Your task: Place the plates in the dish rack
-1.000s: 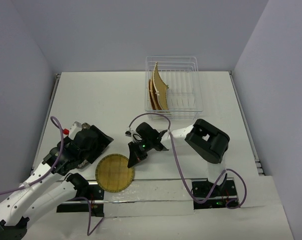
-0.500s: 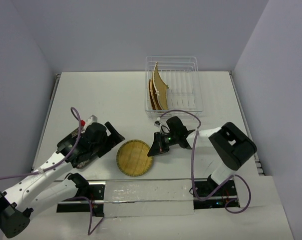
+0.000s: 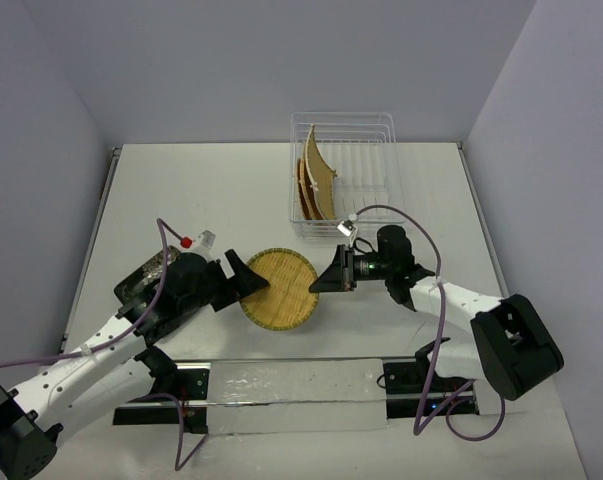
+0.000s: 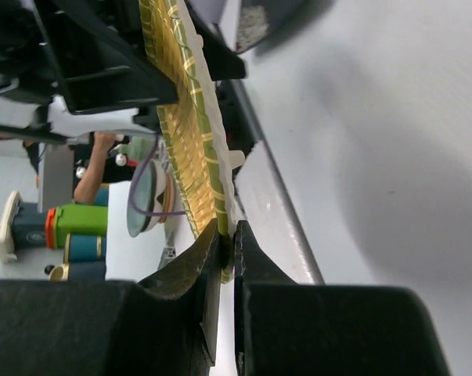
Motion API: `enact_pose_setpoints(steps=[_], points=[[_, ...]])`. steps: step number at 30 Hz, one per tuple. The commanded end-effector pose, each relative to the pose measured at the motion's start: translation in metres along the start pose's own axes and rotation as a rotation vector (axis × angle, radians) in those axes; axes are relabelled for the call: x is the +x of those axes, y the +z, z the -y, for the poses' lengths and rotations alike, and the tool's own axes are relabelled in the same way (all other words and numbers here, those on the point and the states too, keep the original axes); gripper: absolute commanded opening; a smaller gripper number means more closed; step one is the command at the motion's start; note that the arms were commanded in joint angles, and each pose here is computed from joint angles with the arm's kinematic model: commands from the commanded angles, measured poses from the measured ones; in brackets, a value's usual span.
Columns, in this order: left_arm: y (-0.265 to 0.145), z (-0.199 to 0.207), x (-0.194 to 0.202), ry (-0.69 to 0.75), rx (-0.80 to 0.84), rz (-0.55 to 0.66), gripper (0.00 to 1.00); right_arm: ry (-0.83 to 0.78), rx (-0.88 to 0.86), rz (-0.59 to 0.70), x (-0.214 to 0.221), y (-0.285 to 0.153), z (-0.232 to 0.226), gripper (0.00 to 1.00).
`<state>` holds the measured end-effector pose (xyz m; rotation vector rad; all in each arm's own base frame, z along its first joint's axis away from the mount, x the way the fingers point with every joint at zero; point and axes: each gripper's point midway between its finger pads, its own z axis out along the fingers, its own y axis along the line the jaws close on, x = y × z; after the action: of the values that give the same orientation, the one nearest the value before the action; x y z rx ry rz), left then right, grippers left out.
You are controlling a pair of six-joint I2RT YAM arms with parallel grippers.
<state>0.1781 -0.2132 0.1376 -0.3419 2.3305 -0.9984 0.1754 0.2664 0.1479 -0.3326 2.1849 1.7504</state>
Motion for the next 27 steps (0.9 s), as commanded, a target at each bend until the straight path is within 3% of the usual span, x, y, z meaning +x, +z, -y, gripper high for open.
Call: enact_pose_setpoints(steps=[1,2,3,4,5,6,8,11,13,16,18,21,23,24,27], points=[[-0.009,0.056,0.001,0.099,0.292,-0.019,0.81,-0.087,-0.120,0.006,-0.009,-0.010,-0.038,0.00],[-0.010,0.060,0.000,0.104,0.310,-0.014,0.69,-0.090,-0.119,0.013,-0.011,-0.011,-0.039,0.00],[-0.015,0.068,-0.004,0.115,0.342,0.000,0.41,-0.091,-0.116,0.025,-0.015,-0.014,-0.038,0.00],[-0.018,0.073,-0.007,0.120,0.359,0.013,0.23,-0.093,-0.116,0.028,-0.016,-0.015,-0.038,0.00],[-0.020,0.076,-0.010,0.124,0.367,0.026,0.08,-0.092,-0.116,0.028,-0.017,-0.015,-0.038,0.00],[-0.024,0.081,-0.014,0.133,0.382,0.045,0.01,-0.088,-0.113,0.024,-0.018,-0.016,-0.037,0.00],[-0.034,0.094,-0.023,0.162,0.432,0.087,0.00,-0.071,-0.089,0.017,-0.021,-0.016,-0.031,0.13],[-0.047,0.112,-0.040,0.197,0.457,0.156,0.00,-0.066,0.015,0.038,-0.028,-0.016,-0.014,0.59],[-0.057,0.126,-0.061,0.228,0.435,0.227,0.00,-0.088,0.134,0.088,-0.038,-0.021,0.000,0.73],[-0.073,0.153,-0.098,0.256,0.396,0.333,0.00,-0.117,0.270,0.210,-0.055,-0.041,0.009,0.78],[-0.060,0.156,-0.112,0.296,0.317,0.348,0.00,-0.103,0.360,0.289,-0.065,-0.058,0.018,0.79],[-0.051,0.184,-0.137,0.359,0.268,0.373,0.00,-0.091,0.572,0.454,-0.083,-0.099,0.038,0.80],[-0.066,0.221,-0.166,0.409,0.273,0.437,0.00,-0.059,0.704,0.545,-0.088,-0.129,0.046,0.83],[-0.048,0.226,-0.173,0.421,0.225,0.425,0.00,-0.044,0.818,0.627,-0.095,-0.151,0.056,0.85],[-0.048,0.258,-0.197,0.456,0.177,0.475,0.00,-0.006,0.993,0.768,-0.099,-0.191,0.063,0.92]])
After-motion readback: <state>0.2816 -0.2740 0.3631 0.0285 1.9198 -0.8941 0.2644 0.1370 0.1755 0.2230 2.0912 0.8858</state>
